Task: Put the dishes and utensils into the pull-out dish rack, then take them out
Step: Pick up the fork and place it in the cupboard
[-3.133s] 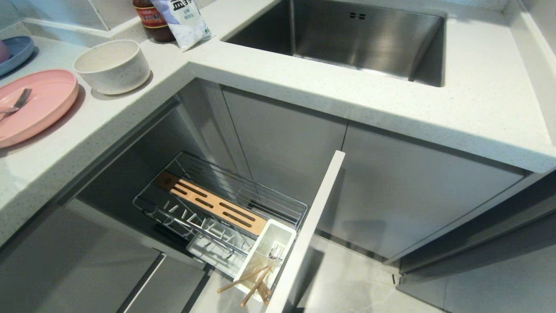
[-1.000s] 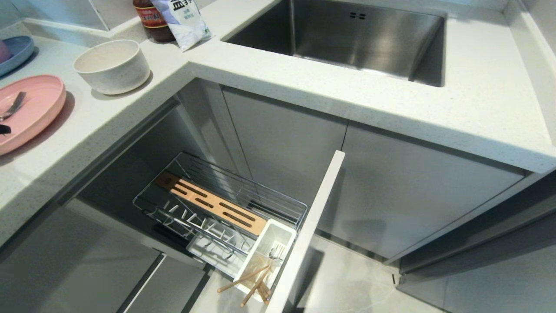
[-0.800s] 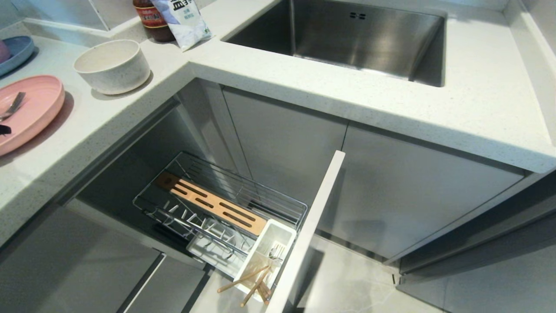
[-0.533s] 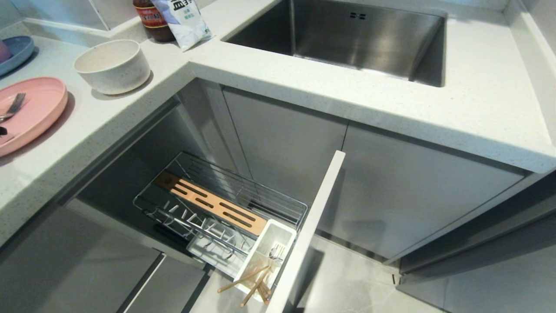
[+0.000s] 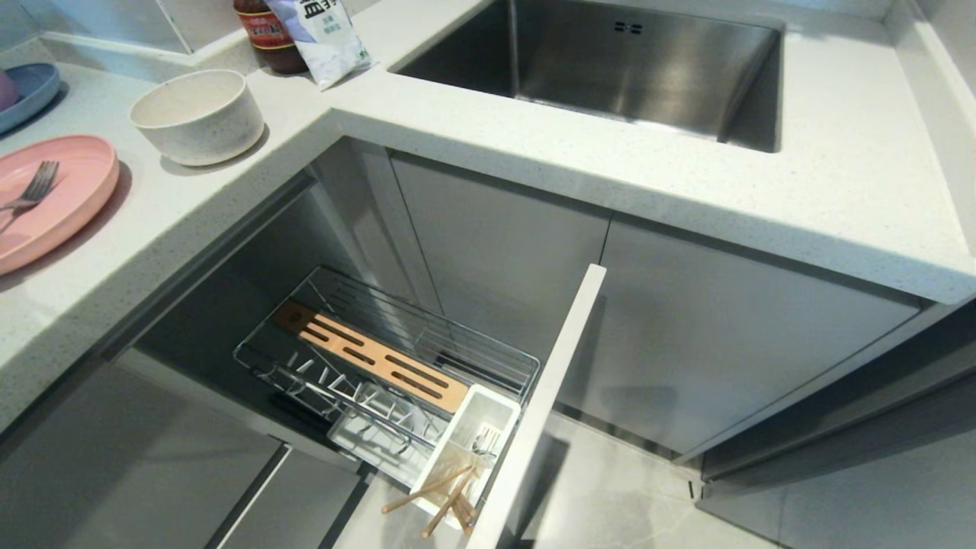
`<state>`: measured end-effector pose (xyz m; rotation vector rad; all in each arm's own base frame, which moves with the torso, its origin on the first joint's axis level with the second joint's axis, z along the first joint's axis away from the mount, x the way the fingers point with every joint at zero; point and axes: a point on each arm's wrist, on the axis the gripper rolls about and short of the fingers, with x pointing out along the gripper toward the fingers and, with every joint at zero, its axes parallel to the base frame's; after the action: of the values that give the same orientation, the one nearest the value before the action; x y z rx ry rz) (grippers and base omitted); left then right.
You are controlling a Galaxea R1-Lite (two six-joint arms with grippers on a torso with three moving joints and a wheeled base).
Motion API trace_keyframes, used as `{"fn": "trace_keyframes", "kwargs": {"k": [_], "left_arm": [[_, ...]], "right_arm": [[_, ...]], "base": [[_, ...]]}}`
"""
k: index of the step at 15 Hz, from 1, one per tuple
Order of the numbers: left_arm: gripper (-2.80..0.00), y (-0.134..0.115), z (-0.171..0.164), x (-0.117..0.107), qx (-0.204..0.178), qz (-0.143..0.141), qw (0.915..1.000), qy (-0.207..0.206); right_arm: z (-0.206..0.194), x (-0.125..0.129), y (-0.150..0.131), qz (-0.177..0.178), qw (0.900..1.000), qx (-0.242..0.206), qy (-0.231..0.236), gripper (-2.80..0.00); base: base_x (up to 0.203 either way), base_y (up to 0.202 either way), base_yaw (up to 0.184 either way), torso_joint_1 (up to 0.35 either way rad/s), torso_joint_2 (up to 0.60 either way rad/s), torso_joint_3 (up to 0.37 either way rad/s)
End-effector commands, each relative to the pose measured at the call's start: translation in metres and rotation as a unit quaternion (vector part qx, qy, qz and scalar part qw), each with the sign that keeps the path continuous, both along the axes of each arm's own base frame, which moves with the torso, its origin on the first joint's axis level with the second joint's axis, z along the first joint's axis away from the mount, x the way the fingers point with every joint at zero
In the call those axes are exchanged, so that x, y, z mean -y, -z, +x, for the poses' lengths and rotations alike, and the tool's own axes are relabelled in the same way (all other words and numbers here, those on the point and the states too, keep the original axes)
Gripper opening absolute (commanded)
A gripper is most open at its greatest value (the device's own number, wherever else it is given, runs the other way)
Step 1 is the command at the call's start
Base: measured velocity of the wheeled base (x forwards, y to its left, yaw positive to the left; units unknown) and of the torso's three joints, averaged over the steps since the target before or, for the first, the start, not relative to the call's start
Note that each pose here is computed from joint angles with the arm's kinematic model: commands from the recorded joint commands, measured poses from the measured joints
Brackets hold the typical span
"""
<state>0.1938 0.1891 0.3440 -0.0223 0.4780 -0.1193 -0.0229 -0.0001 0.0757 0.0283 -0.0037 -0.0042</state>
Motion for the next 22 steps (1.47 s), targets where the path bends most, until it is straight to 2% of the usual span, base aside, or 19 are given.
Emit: {"fn": "trace_keyframes", "kwargs": {"k": [1,5,7,11,15,19,22], "left_arm": [[-2.80,0.000,-0.001,0.001,-0.003,0.002,1.0000,-0.003],[-2.80,-0.006,-0.005,0.006,0.003,0.006,1.0000,-0.004],[-2.80,-0.017,-0.013,0.021,0.017,-0.009,0.9998,-0.010],[-2.80,-0.045,-0.032,0.065,0.050,-0.059,0.9969,-0.010],[-2.80,-0.067,-0.055,0.119,0.070,-0.131,0.9884,0.032],[-2.80,-0.076,-0.070,0.168,0.047,-0.208,0.9707,0.112],[-2.80,-0.073,-0.075,0.195,-0.002,-0.238,0.9608,0.142]], "right_arm": [[0.000,0.000,0.000,0.000,1.000,0.001,0.000,-2.80],[0.000,0.000,0.000,0.000,1.000,0.001,0.000,-2.80],[0.000,0.000,0.000,0.000,1.000,0.001,0.000,-2.80],[0.000,0.000,0.000,0.000,1.000,0.001,0.000,-2.80],[0.000,0.000,0.000,0.000,1.000,0.000,0.000,-2.80],[0.000,0.000,0.000,0.000,1.000,0.000,0.000,-2.80],[0.000,0.000,0.000,0.000,1.000,0.000,0.000,-2.80]], "base": [[0.000,0.000,0.000,0.000,0.00,0.000],[0.000,0.000,0.000,0.000,0.00,0.000],[0.000,0.000,0.000,0.000,0.00,0.000],[0.000,0.000,0.000,0.000,0.00,0.000],[0.000,0.000,0.000,0.000,0.00,0.000],[0.000,0.000,0.000,0.000,0.00,0.000],[0.000,0.000,0.000,0.000,0.00,0.000]]}}
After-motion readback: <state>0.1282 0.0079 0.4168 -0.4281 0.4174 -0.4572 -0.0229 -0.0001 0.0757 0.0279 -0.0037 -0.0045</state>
